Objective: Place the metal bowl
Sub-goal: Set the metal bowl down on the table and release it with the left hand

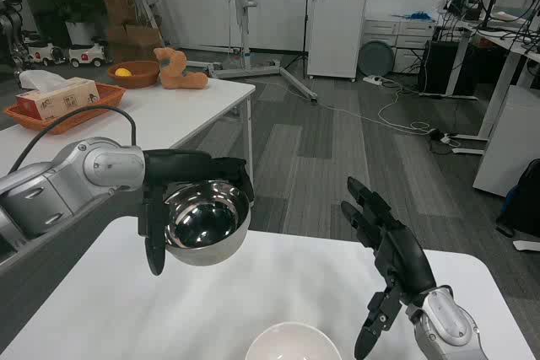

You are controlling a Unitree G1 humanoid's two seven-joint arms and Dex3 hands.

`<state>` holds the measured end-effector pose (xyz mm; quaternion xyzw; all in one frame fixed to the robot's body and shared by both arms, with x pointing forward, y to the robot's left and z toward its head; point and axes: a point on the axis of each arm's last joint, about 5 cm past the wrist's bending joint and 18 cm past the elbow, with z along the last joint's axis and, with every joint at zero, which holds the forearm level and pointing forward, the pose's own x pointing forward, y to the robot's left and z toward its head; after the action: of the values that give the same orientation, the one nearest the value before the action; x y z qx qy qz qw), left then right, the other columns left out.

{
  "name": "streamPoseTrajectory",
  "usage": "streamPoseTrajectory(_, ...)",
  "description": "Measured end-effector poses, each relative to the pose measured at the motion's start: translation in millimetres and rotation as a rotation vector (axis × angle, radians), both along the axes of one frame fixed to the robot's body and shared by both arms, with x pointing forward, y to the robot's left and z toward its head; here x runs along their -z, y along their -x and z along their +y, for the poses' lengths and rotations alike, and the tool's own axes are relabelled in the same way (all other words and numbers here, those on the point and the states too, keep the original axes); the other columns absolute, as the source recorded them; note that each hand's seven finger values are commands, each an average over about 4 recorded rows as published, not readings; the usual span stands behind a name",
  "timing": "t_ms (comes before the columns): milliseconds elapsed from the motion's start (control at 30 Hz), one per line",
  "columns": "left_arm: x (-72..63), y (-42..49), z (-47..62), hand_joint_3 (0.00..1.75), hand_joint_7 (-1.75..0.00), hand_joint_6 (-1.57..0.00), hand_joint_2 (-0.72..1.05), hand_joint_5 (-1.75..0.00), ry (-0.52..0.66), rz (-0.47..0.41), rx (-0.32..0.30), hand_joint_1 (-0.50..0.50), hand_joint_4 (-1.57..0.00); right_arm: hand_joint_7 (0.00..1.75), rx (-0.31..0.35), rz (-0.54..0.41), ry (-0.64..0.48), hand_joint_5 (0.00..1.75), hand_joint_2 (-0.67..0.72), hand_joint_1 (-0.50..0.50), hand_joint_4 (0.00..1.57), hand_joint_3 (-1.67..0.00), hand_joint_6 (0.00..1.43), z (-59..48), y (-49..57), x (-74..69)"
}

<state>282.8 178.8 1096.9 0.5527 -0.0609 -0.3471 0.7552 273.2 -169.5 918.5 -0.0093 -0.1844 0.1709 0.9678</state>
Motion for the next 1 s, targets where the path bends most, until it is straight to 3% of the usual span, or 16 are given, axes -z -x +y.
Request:
streamPoseTrajectory(733, 0.7, -0.2, 1.2, 0.61, -1.68, -1.1, 0.78, -1.75, -0.048, -0.023, -0.018, -0.14, -1.35, 0.0, -0.005, -0.012, -0.003, 0.0, 0.53, -0.44, 0.0, 0.0, 0.0, 1.2, -0.1, -2.2)
streamPoseTrajectory(833, 7.2, -0.7, 4.0, 0.61, -1.68, -1.1, 0.78, -1.75, -0.091, -0.027, -0.044, -0.14, -1.32, 0.0, -0.005, -0.012, -0.004, 0.0, 0.53, -0.46, 0.0, 0.0, 0.0, 1.3, -0.1, -2.2)
streamPoseTrajectory(1000, 30.7, -3.6, 7.3, 0.61, -1.68, -1.1, 0.78, -1.75, -0.11, 0.037, -0.072, -0.14, -1.31, 0.0, -0.004, -0.012, -0.004, 0.0, 0.53, -0.43, 0.0, 0.0, 0.0, 1.3, -0.1, -2.2)
